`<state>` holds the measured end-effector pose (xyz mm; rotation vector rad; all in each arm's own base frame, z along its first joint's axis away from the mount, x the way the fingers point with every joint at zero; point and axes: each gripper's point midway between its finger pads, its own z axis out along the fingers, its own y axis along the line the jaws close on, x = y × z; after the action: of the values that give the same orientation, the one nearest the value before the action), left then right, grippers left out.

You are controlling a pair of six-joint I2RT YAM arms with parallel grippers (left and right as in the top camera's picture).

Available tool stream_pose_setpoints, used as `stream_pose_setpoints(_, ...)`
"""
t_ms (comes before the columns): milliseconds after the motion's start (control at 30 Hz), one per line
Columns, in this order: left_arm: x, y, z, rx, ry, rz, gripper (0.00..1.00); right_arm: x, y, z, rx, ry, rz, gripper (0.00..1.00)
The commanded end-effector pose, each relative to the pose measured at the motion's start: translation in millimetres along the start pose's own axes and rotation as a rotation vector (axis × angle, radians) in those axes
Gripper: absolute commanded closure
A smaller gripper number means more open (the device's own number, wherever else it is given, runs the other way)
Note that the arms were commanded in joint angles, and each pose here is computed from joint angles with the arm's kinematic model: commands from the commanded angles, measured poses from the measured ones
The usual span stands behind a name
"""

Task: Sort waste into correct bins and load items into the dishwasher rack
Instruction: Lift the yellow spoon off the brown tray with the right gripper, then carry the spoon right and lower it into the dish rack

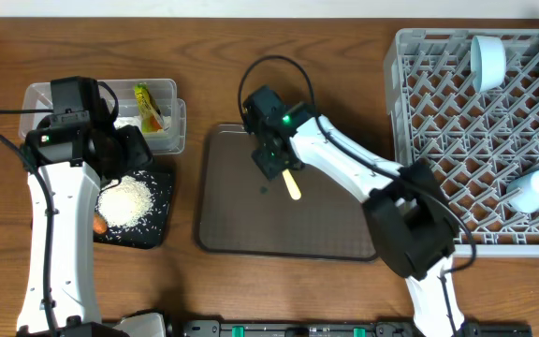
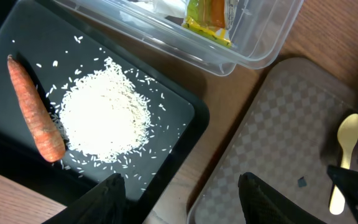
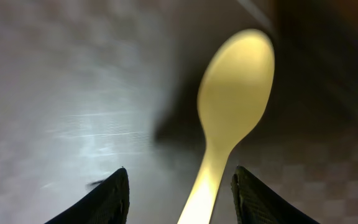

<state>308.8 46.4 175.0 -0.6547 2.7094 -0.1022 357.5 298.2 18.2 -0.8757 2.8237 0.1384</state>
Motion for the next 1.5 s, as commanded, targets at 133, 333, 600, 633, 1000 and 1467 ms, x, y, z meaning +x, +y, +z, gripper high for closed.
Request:
stream_pose_setpoints(133,0.9,1.1,0.6,0.000,0.004,-0.014,0.39,4.1,-11.6,9.1,0.067,0.016,0.076,0.51)
stream_pose_setpoints(333,0.9,1.2,0.6,0.000,0.004,-0.014,0.39,3.5,-7.7,12.0,0.065,0.006,0.074,0.52)
stream_pose_setpoints(600,1.0,1.2,0.6,0.000,0.005,-0.014,0.39,7.6,-7.4,24.7,0.063,-0.009,0.072,0.57)
stream_pose_setpoints(633,1.0,1.2,0.6,0.000,0.005,-0.014,0.39,8.5,-7.5,25.3,0.063,-0.007,0.072,0.61)
stream_pose_setpoints(1000,1.0,1.2,0.6,0.000,0.005,-0.014,0.39,16.3,-8.2,25.4,0.068,0.024,0.086,0.93)
stream_pose_setpoints(1467,1.0,1.2,0.6,0.000,0.005,-0.014,0.39,6.3,-13.3,-11.2,0.065,-0.024,0.100,0.99)
